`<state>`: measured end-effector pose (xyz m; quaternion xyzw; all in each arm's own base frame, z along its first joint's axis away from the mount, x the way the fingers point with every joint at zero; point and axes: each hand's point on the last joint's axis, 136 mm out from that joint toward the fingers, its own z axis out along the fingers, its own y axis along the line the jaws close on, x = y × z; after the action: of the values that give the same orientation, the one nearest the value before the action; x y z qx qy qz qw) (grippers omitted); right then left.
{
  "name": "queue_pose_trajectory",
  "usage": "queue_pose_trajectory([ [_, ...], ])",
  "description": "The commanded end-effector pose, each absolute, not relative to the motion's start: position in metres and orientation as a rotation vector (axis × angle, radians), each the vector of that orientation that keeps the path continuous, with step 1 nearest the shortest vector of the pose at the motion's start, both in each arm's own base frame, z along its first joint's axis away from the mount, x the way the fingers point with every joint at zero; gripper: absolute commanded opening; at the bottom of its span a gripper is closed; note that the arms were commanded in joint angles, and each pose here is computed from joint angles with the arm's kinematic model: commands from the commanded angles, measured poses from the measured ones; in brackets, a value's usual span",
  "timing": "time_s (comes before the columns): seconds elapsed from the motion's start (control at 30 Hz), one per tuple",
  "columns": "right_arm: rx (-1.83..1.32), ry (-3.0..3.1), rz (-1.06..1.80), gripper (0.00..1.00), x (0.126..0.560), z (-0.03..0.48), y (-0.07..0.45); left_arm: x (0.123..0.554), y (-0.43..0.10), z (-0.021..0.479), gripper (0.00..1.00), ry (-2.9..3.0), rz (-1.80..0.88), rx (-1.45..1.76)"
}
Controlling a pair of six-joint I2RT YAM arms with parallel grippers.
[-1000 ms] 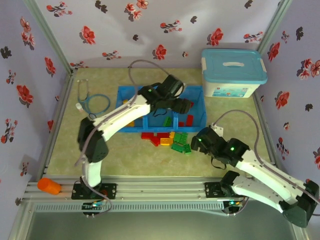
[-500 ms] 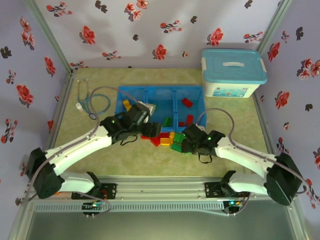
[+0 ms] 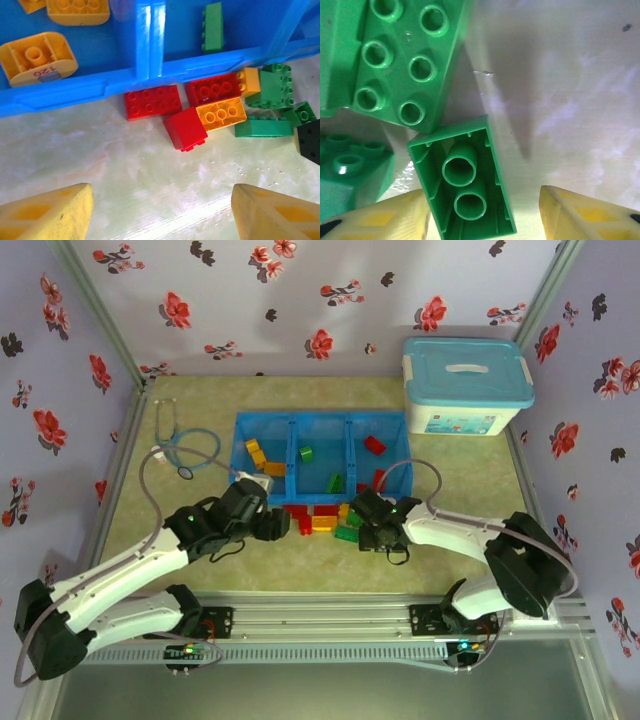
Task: Sort the legos into containers by color
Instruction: Pick up the lego from the bottom-center of the table.
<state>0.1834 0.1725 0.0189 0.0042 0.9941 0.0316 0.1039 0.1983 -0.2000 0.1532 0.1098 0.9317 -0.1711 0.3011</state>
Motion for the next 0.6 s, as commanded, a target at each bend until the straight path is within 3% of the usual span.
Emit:
queue_pose_trajectory([
  [0.0,0.000,2.931,0.106,0.56,0.189,0.016,0.179,0.197,-0.184,0.149,0.72,2.482,-0.411,0.226],
  [0.3,-0.015,2.923,0.052,0.32,0.185,0.020,0.177,0.195,-0.179,0.144,0.71,2.487,-0.393,0.219],
  [0.57,-0.084,2.821,0.050,0.26,0.186,0.074,0.186,0.184,-0.170,0.118,0.70,2.536,-0.402,0.153],
])
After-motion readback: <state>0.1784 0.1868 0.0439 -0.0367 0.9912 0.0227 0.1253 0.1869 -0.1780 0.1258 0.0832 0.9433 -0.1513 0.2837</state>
